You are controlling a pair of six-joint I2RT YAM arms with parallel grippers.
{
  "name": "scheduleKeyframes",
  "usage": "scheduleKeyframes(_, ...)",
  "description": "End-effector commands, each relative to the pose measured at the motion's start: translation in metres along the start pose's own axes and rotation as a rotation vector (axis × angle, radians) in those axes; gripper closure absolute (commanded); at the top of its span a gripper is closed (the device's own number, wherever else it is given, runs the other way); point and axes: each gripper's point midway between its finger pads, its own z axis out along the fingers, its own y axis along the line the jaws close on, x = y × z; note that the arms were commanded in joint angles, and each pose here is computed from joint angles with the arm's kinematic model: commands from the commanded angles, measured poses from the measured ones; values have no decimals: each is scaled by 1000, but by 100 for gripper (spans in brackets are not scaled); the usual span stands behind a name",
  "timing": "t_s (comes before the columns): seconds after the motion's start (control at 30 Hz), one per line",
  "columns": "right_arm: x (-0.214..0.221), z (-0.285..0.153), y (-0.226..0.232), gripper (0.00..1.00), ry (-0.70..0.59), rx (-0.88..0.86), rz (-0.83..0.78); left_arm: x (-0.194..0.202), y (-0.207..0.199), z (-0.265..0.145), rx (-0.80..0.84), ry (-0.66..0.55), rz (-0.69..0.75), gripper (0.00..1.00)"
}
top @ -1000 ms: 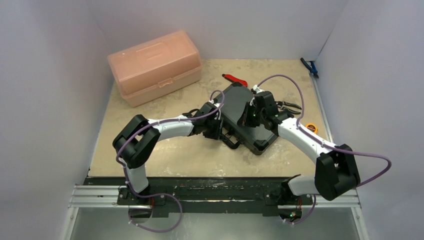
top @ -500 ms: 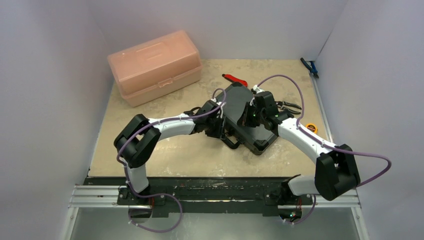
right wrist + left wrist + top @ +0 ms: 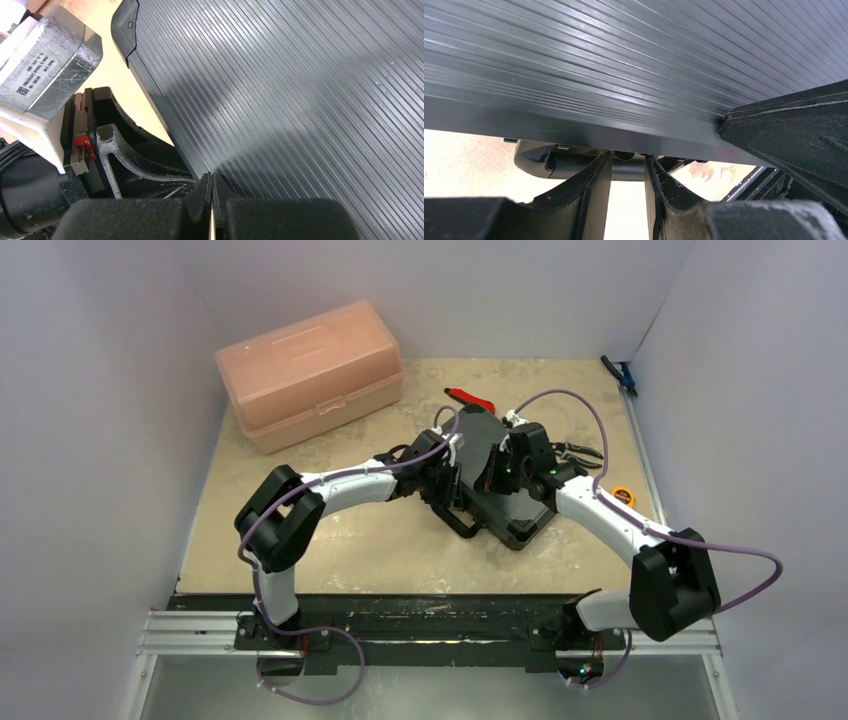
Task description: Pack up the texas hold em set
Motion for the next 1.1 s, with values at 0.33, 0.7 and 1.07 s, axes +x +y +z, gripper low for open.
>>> scheduleKeyframes(0.33, 52, 4, -49, 100, 165, 177, -9, -35, -29, -12, 54, -93, 22, 71)
scheduleKeyframes(0.7, 54, 6, -50, 100, 173, 180, -10, -20, -17, -7, 25, -65, 18, 81)
scheduleKeyframes(1.07, 55, 7, -51, 100, 179, 187, -10, -4, -6, -4, 3, -36, 10, 92)
